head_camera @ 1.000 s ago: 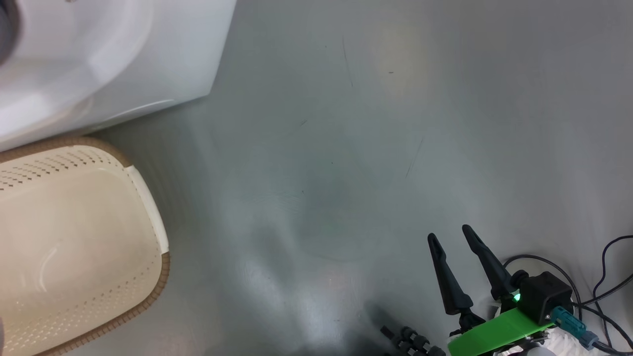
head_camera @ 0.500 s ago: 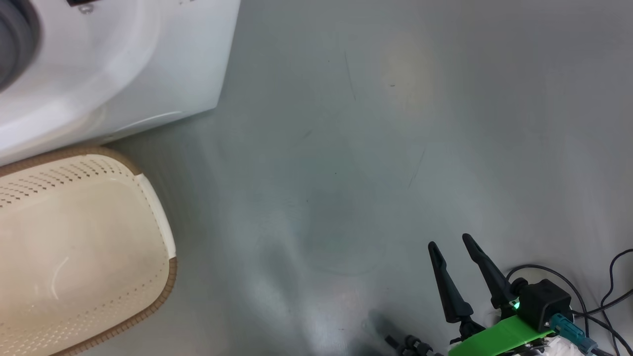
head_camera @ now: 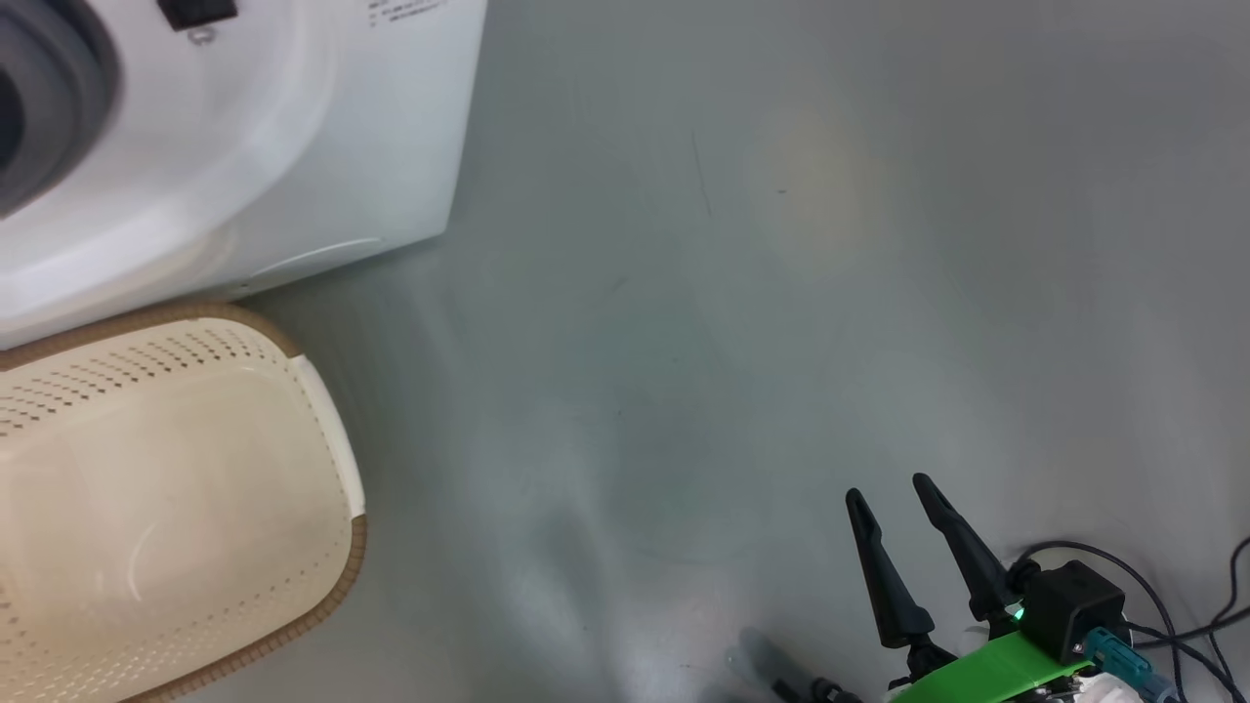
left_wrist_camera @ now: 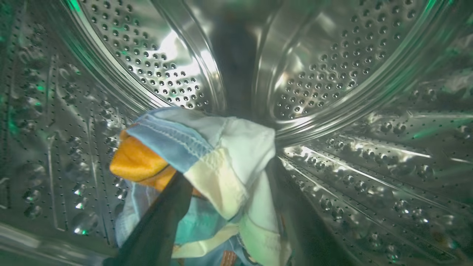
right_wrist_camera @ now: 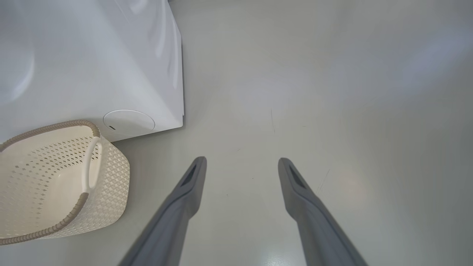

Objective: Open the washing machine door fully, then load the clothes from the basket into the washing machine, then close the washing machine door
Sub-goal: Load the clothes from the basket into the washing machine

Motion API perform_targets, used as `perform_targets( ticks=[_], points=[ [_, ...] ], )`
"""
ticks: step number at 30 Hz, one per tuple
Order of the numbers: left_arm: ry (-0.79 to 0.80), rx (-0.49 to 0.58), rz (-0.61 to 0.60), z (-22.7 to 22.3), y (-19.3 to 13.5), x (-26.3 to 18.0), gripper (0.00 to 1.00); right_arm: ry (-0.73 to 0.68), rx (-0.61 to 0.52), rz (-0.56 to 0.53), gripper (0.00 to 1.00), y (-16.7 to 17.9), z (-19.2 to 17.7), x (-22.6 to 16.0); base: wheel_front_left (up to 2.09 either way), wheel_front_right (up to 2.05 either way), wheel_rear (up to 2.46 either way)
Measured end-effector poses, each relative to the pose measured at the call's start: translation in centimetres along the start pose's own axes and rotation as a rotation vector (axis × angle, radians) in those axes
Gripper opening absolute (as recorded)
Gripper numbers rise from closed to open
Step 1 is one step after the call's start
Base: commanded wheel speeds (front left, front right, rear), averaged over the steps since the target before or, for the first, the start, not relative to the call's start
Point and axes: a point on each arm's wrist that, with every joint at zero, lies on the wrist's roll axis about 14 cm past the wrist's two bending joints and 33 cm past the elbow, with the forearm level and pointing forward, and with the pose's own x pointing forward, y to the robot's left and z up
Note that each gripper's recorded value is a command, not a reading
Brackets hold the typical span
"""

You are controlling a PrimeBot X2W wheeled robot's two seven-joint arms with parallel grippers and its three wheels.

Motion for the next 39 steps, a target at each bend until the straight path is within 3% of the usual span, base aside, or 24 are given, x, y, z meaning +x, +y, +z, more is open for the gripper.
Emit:
perform_targets(
  ticks=[39],
  points=[
    [-0.088,-0.115,0.063,4.6,3.0,-11.2,1.00,-0.170,0.009,0.189,1.00,4.5,5.0,0.1,0.00,0.00,0.00]
  ],
)
